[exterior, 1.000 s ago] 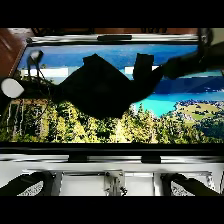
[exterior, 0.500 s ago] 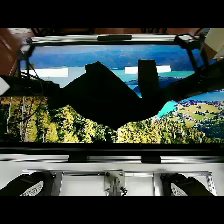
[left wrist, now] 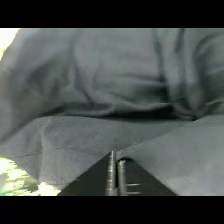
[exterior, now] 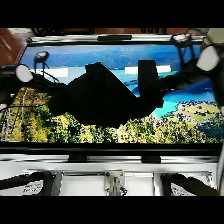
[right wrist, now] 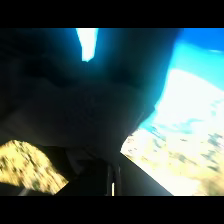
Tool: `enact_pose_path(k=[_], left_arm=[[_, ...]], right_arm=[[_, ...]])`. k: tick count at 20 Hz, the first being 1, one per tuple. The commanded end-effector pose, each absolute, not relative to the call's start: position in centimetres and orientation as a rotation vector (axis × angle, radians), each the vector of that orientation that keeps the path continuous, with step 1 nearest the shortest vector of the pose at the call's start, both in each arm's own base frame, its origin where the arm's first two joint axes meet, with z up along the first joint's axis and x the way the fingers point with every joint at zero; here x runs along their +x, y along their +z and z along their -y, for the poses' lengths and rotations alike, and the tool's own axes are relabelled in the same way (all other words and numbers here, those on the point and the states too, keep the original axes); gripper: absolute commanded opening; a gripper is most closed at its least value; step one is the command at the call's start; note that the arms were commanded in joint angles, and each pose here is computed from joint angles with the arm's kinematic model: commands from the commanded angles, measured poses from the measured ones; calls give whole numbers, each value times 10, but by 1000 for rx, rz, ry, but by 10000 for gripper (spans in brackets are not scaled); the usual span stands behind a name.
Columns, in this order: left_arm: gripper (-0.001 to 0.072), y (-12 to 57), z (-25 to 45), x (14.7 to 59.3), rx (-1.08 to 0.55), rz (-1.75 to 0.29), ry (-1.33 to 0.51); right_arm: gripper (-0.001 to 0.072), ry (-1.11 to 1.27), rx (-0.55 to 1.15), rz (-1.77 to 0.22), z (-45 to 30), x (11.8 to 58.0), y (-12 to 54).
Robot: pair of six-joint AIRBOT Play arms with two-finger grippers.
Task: Fold the shirts.
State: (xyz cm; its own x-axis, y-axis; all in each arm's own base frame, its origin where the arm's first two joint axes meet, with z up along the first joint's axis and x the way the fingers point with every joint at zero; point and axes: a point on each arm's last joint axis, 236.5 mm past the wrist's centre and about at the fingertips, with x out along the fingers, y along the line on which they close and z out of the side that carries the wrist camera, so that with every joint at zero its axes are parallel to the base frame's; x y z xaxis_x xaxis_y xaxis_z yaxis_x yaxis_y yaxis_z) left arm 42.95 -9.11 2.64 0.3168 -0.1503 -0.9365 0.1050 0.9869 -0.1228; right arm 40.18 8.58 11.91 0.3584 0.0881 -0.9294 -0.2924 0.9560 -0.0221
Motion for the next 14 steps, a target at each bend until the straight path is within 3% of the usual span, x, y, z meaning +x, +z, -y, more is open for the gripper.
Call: enact_pose_path(k=[1, 2, 5, 9, 14], left_arm=[[651, -41, 84, 414, -62, -1485, -108], [716, -38, 73, 408, -20, -1529, -86], [715, 13, 28, 401, 187, -1535, -49], [697, 61, 72, 365, -9, -1468, -192], [697, -24, 106, 271, -75, -1650, -196]], right_arm=[[54, 276, -125, -1294, -108, 433, 43], [54, 268, -119, -1334, -108, 433, 29], [54, 268, -124, -1369, -107, 430, 19], [54, 269, -128, -1362, -106, 428, 25], [54, 274, -128, -1364, -107, 426, 26]])
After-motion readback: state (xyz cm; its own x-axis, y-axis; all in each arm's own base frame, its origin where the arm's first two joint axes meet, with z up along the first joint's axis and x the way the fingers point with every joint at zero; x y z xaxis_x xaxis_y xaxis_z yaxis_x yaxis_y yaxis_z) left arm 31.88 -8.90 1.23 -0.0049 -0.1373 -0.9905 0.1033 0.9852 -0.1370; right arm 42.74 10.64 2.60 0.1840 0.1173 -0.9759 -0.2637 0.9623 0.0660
